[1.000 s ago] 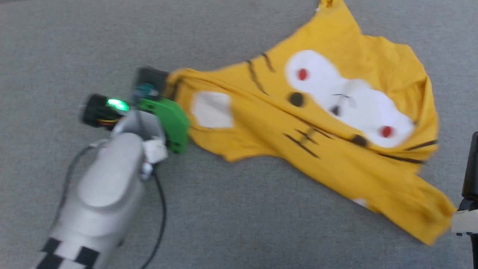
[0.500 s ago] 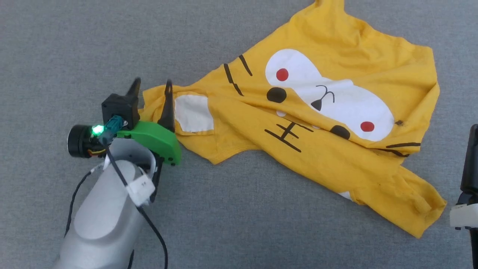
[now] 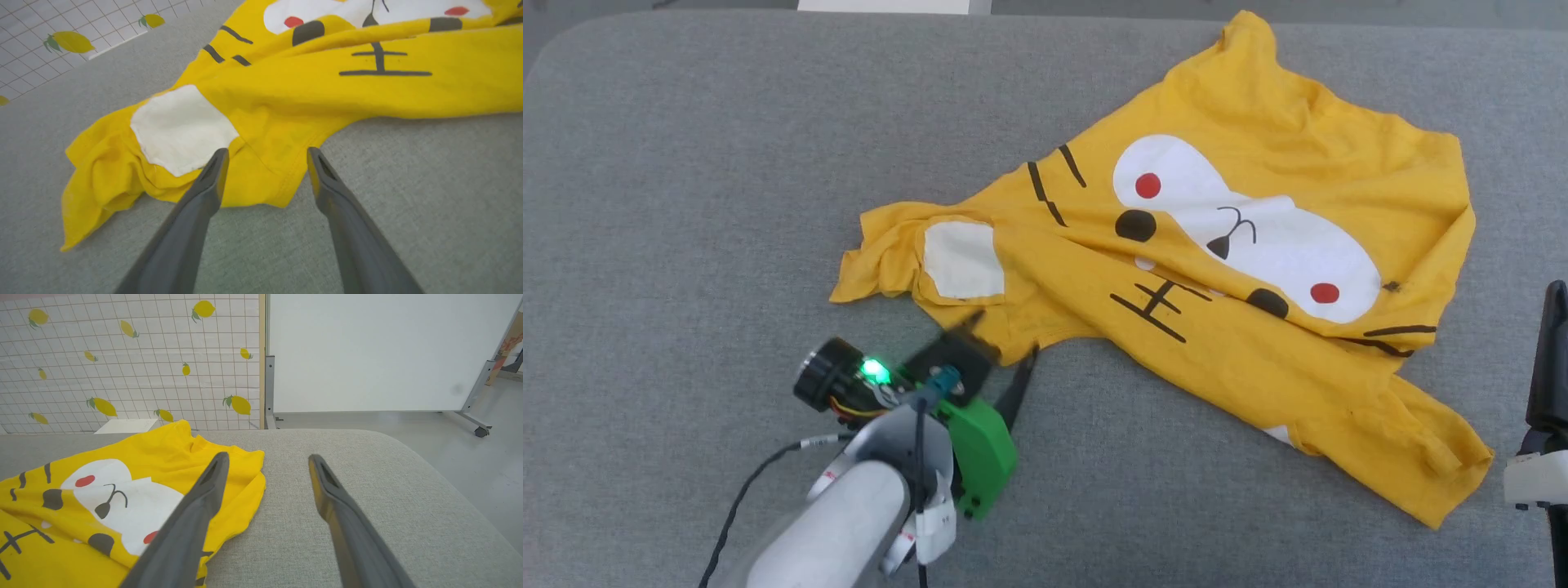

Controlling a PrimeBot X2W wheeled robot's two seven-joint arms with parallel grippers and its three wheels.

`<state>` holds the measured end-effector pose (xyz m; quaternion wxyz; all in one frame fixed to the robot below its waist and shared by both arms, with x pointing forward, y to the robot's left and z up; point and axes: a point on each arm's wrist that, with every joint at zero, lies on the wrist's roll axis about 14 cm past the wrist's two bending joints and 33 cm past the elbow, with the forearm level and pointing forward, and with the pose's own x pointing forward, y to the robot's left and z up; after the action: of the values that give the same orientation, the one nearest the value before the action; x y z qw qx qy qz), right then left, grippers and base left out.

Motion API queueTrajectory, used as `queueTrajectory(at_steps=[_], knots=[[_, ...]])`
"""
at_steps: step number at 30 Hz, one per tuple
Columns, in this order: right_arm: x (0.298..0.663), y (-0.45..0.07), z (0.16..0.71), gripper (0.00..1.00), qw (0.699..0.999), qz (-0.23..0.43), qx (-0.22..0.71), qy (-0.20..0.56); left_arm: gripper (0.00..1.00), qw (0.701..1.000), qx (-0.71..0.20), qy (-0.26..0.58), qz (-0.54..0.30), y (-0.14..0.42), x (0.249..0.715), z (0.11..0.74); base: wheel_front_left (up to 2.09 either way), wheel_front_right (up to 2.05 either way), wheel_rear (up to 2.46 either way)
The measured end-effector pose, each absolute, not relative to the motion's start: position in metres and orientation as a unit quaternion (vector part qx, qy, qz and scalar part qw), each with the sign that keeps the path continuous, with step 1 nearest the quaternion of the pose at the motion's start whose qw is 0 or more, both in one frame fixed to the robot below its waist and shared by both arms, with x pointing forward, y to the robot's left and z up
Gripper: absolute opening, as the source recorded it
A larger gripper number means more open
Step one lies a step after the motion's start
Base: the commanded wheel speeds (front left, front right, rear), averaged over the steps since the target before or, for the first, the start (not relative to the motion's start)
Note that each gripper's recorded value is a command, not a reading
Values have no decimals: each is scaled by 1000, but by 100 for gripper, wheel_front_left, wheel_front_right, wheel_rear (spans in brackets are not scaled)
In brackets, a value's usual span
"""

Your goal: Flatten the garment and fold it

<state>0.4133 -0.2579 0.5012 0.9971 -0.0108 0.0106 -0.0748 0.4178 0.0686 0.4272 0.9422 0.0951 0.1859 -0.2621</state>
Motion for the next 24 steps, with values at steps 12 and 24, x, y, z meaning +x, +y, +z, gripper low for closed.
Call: queueTrajectory(at_steps=[12, 24], knots=[[413, -262, 488, 100, 996, -81, -15, 30, 0, 897, 158, 259, -321, 65, 420, 375, 0, 0, 0], [403, -259, 510, 100, 997, -76, -7, 6, 0, 870, -16, 307, -386, 8, 349, 421, 0, 0, 0]])
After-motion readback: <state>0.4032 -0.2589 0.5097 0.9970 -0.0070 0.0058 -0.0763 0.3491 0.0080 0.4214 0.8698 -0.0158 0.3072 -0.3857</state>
